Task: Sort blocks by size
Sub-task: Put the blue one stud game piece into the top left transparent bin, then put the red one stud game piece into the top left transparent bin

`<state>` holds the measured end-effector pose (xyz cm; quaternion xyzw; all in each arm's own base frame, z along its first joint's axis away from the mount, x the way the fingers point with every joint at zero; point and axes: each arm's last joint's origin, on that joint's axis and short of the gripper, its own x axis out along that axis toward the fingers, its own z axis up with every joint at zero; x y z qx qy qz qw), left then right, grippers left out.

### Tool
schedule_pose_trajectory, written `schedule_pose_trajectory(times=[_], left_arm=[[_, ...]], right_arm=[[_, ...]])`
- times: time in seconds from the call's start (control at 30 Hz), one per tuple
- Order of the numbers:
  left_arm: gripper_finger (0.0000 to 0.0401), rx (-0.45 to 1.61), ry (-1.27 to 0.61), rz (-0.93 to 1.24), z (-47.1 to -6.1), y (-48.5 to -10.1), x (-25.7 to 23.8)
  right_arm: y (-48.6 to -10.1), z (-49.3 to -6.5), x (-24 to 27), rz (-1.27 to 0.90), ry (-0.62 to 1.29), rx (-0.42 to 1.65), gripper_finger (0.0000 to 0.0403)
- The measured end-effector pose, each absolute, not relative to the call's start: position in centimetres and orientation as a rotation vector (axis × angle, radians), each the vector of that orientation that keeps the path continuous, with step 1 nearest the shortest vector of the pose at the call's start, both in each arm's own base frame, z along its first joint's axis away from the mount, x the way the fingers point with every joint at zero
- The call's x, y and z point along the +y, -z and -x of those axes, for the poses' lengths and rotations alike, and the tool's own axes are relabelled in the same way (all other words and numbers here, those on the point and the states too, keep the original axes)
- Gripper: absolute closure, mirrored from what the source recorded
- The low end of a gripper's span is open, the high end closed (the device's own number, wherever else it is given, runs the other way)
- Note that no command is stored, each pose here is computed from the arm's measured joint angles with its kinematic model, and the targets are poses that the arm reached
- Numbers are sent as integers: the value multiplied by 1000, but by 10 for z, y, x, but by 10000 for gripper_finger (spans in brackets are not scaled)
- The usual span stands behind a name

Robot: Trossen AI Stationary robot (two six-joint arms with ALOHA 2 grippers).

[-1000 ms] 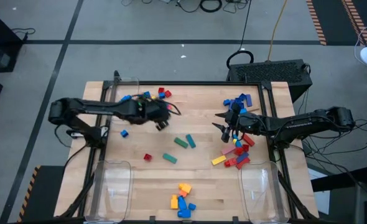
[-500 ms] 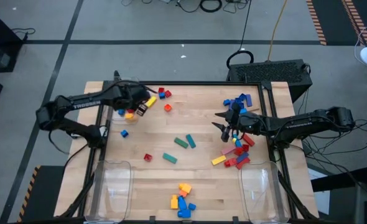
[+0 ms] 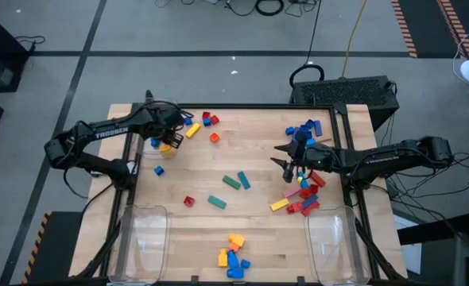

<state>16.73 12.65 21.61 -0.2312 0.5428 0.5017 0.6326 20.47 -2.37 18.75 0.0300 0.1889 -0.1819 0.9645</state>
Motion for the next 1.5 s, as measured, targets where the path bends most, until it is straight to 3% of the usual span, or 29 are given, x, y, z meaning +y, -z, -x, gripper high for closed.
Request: schedule_pose_trajectory(times=[0.27,0.47,0.7,0.97,1.2,1.5], left_arm=[[151,1257,-1125,478,-168,-218,127],[147,1156,-1095,409,-181,-230,124],[147,904,-986,323,-203,-249,116],[147,659,-727,214,-235,-267,103],[147,490,-422,96,-269,-257,84],[147,376,-246,20,-311,-222,64]], right_arm=[[-211,-207,-23,-44,358,691,202],[-226,-197,-21,-62,327,907,202],[-219,-181,-16,-295,306,1106,202],[-214,-170,-11,-524,338,1233,202],[-214,-168,1,-476,286,1267,202],[-214,-167,23,-464,230,1286,202]])
